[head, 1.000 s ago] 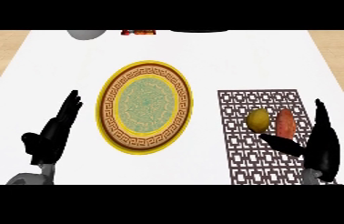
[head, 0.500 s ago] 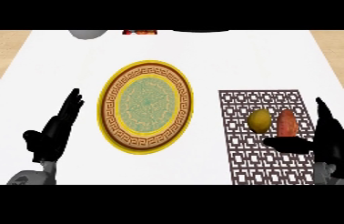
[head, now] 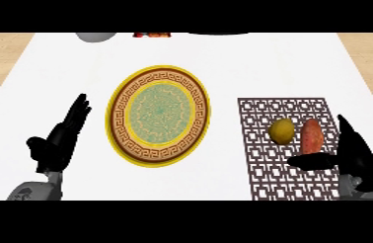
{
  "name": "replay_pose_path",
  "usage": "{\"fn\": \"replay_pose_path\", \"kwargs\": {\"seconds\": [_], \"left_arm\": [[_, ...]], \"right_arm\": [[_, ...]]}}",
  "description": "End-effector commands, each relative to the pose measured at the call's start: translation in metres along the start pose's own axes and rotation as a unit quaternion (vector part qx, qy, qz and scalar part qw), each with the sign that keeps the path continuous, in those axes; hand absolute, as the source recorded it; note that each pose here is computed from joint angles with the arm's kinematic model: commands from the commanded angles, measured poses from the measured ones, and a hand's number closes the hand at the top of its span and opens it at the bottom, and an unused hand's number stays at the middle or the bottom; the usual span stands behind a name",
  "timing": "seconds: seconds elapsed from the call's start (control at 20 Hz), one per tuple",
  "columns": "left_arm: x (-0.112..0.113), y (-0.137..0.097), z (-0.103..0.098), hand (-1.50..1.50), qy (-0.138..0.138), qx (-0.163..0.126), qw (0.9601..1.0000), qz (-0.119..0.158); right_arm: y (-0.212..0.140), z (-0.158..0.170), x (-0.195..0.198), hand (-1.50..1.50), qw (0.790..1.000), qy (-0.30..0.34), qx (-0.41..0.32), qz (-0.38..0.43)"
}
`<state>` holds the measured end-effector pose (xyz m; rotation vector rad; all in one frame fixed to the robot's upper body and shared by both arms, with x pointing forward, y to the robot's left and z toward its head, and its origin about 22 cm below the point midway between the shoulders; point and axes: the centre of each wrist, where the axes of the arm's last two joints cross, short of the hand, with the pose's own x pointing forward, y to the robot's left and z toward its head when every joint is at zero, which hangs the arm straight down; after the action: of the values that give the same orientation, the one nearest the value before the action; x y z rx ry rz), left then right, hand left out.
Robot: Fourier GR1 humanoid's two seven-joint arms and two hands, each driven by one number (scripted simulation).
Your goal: Pick the sweet potato from the placemat and place it in the plate
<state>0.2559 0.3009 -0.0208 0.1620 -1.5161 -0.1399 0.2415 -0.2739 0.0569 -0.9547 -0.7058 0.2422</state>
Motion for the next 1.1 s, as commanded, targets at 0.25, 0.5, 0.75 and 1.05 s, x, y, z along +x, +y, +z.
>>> {"fn": "replay_pose_path", "kwargs": {"seconds": [0.25,0.5,0.75,1.05], "left_arm": [[-0.006,0.01,-0.004,0.0,-0.003,-0.009,0.9999,0.009],[0.009,0.008,-0.004,0.0,0.002,0.0,1.0,0.006],[0.002,0.006,-0.004,0.0,-0.003,-0.002,1.0,0.005],[0.017,0.006,-0.012,0.0,-0.003,-0.002,1.0,0.002]], "right_arm": [[0.021,-0.026,0.005,-1.5,0.998,0.051,0.026,0.024],[0.023,-0.052,-0.014,-1.5,0.996,0.072,0.017,0.053],[0.036,-0.058,-0.023,-1.5,0.997,0.053,0.036,0.045],[0.036,-0.058,-0.034,1.5,0.997,0.009,0.064,0.052]]}}
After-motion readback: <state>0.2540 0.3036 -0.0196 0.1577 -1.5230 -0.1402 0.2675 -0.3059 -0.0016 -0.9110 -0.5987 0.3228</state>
